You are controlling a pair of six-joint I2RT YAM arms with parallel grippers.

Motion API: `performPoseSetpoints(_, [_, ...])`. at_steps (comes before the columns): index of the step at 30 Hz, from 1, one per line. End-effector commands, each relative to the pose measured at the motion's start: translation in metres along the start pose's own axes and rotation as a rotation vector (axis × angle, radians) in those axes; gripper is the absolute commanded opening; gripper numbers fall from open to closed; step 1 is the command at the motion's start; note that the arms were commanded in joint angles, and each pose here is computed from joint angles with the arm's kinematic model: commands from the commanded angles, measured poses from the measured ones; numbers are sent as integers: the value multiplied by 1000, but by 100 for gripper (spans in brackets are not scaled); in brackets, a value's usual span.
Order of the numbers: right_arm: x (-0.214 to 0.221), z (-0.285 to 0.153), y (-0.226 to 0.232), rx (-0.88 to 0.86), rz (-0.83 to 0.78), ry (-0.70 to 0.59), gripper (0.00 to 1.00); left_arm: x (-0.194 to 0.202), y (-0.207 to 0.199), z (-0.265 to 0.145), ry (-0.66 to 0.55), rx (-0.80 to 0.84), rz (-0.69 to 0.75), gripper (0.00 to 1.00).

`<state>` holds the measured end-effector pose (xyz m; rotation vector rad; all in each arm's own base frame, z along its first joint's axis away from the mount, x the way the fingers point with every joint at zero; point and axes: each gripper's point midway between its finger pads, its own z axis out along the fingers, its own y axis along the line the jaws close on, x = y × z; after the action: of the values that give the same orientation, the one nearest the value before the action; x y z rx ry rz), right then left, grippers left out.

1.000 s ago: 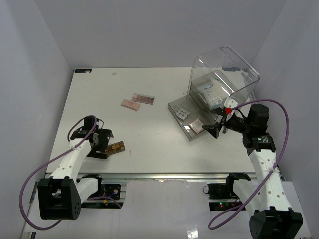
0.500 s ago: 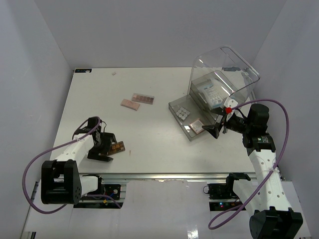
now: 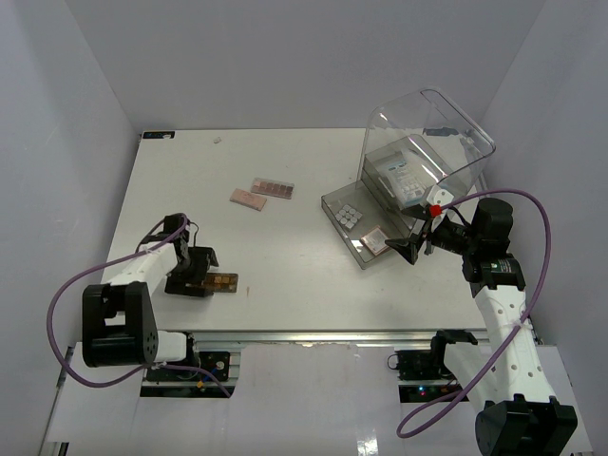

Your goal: Organize the makeup

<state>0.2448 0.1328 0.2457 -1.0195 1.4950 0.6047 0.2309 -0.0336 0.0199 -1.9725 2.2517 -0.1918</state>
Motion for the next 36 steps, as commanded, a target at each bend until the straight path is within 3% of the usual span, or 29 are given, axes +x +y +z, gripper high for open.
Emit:
performPoseSetpoints(1, [-7,-2,-3,17,-37,-19,90,-21,-7,10,-93,18,-1,61])
performPoseSetpoints(4, [-6,-2,-3,16,-35,-18,90,-23,-17,5,-96,66,29,34])
performPoseSetpoints(7, [-6,-2,-3,18,-36,-18,90,-20,-30,-1,-83,132,84,25])
performPoseSetpoints(11, [-7,-2,-4,24,-40,-17,90,2,-66,-26,16,346,248,4])
performPoseSetpoints(14, [-8,-3,-5,30,-45,-16,90,35,-99,-59,115,560,416,0])
performPoseSetpoints(18, [-5,-3,-7,37,-42,-9,90,113,-140,-116,193,814,734,0])
performPoseSetpoints(22, [-3,-3,-9,47,-40,-2,90,187,-169,-155,249,922,940,0])
performPoseSetpoints(28, [-2,-3,-11,56,-41,3,90,251,-214,-151,291,930,1033,0])
performPoseSetpoints(30, [-1,-4,-12,60,-42,5,90,273,-223,-131,324,891,1054,0])
performPoseSetpoints(36, [-1,-4,-13,61,-44,5,90,315,-258,-122,386,916,1098,1])
